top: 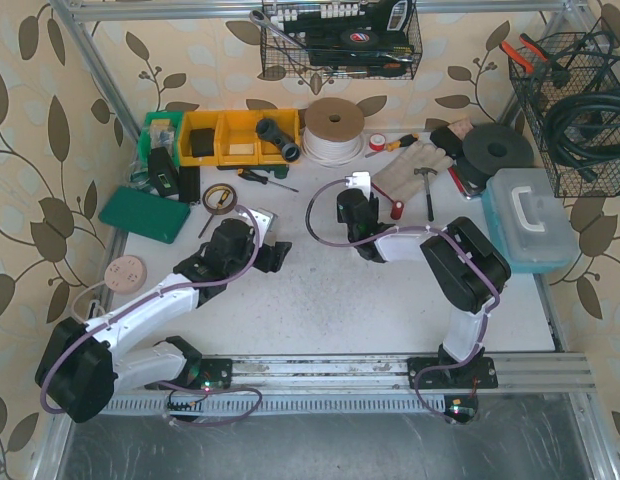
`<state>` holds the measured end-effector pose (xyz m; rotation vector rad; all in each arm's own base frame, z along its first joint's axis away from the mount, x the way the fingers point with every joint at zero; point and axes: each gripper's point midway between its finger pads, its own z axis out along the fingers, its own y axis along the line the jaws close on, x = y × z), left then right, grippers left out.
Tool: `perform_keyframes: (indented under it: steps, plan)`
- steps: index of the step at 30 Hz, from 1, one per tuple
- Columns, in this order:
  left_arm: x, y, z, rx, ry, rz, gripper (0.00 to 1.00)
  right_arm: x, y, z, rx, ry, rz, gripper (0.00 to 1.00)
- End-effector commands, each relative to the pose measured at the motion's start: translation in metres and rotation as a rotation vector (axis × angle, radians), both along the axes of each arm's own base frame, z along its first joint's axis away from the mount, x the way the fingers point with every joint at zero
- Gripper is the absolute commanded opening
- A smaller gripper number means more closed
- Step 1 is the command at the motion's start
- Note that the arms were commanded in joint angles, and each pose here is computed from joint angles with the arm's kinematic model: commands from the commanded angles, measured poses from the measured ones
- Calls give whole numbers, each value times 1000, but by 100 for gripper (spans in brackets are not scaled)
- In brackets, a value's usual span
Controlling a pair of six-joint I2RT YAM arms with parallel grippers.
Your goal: Install the large spring
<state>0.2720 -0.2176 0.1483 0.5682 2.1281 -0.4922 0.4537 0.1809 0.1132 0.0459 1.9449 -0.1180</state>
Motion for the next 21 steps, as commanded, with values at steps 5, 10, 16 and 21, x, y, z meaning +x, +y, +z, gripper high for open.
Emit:
perform_keyframes:
  steps: [5,10,16,21]
  plan:
    - [-1,-3,13,-26,-43,-18,86,-1,-3,9,24,-17,-19,46]
    - [3,4,9,9,-45,21,88,-2,-7,39,53,2,10,57]
    - [16,24,1,99,-29,147,90,-25,-40,84,115,44,20,68]
    - [27,43,-6,187,3,252,91,-61,-77,120,128,77,14,88]
